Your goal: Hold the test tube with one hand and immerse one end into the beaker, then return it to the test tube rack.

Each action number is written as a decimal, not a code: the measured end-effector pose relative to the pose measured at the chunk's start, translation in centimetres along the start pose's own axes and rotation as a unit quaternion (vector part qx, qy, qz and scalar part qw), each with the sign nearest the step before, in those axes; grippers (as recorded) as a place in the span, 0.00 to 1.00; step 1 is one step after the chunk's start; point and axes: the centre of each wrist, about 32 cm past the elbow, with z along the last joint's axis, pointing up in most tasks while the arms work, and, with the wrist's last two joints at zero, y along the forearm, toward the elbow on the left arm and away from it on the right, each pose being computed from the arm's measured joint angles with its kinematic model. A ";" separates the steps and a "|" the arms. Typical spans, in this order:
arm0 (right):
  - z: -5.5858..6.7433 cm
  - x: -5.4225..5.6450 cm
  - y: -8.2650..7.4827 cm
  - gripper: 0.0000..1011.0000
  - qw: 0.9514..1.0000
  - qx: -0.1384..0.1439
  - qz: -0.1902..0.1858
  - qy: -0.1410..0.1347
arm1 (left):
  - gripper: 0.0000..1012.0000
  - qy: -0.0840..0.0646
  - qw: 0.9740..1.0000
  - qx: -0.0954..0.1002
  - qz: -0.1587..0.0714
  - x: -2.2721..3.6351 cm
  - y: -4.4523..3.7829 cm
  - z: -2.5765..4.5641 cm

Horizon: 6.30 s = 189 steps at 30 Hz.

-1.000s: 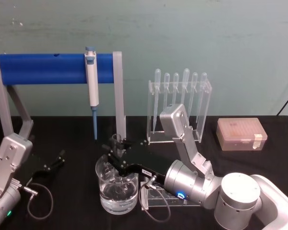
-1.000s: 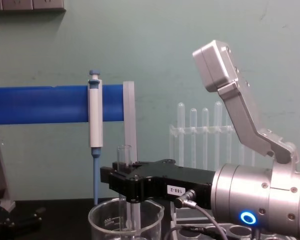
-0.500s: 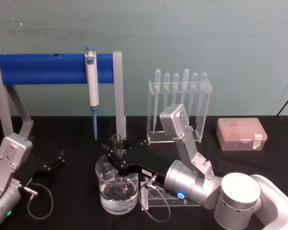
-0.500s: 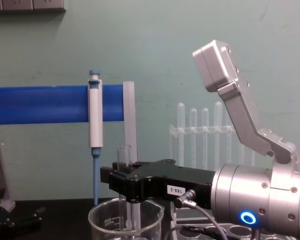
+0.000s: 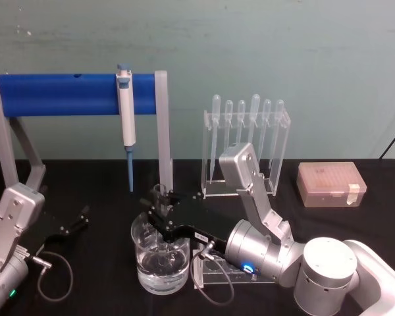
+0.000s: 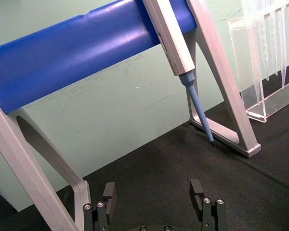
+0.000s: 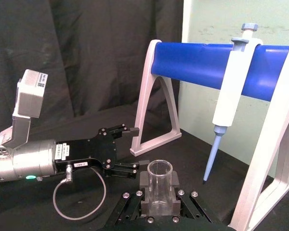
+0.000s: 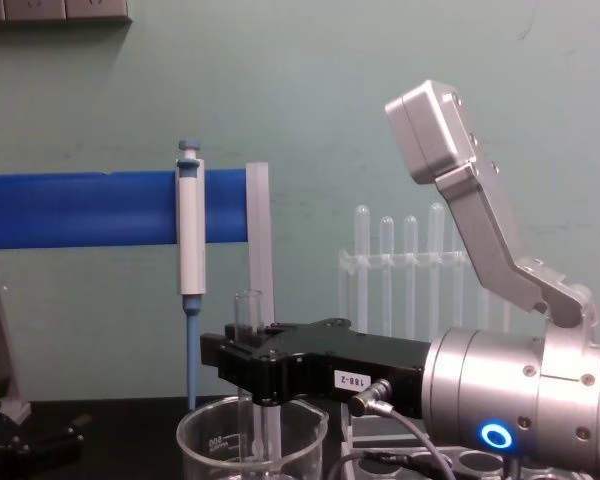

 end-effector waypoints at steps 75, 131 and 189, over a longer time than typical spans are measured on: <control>0.0 0.0 0.0 0.22 1.000 0.000 0.000 0.000 | 0.99 0.000 1.000 0.000 0.000 0.00 0.00 0.00; 0.0 0.0 0.0 0.22 1.000 0.000 0.000 0.000 | 0.99 0.000 1.000 0.000 0.000 0.00 0.00 0.00; 0.0 0.0 0.0 0.22 1.000 0.000 0.000 0.000 | 0.99 0.000 1.000 0.000 0.000 0.00 0.00 0.00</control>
